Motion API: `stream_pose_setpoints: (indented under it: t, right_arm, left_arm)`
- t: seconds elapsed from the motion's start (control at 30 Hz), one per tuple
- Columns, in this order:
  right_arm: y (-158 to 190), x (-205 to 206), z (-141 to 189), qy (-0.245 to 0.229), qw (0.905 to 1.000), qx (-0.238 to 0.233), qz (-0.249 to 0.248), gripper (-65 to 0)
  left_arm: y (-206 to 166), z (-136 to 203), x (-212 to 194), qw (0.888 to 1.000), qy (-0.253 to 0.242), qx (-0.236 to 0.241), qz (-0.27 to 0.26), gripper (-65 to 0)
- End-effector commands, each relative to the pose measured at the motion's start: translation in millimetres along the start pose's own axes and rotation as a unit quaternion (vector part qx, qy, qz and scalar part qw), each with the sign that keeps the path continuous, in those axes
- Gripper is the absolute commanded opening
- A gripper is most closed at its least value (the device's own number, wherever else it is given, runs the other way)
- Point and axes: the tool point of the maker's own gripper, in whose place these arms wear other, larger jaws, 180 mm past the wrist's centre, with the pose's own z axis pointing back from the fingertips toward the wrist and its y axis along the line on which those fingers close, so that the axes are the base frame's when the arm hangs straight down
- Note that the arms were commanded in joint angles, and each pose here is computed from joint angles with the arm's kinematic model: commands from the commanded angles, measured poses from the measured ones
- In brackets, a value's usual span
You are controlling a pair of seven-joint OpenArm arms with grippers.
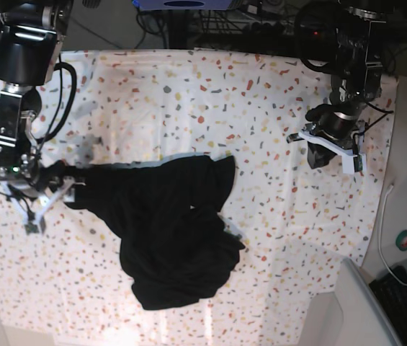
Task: Layout the t-shirt on the table in an organized manner, then fold the t-shirt properly
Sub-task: 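Lower both grippers onto the black t-shirt and grasp its edges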
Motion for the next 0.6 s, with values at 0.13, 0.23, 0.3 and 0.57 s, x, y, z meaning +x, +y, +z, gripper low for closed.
stream_pose_setpoints:
  t: [0.13,0.23,0.3,0.57]
  right_arm:
    - [62.9,75.4,7.0,-0.074,0.9939,0.049,0.066,-23.1]
    - [51.3,76.5,-0.9,-0.049,0.9986,0.015,0.013,-23.1]
    - [48.6,66.4,-3.0,-0.036,0.9993,0.003,0.0,-23.1]
    - [48.8,15.9,-9.0,0.008,0.9999,-0.001,-0.013,-23.1]
  left_arm:
    - [15.9,1.2,0.1,1.0,-0.004,0.015,-0.001,-65.0]
    - [17.1,2.5,-0.4,1.0,0.002,0.011,-0.014,-65.0]
    - [16.1,1.5,1.4,1.0,0.0,0.01,-0.014,-65.0]
    - [-53.8,-30.2,35.9,0.996,-0.026,-0.068,-0.046,-35.1]
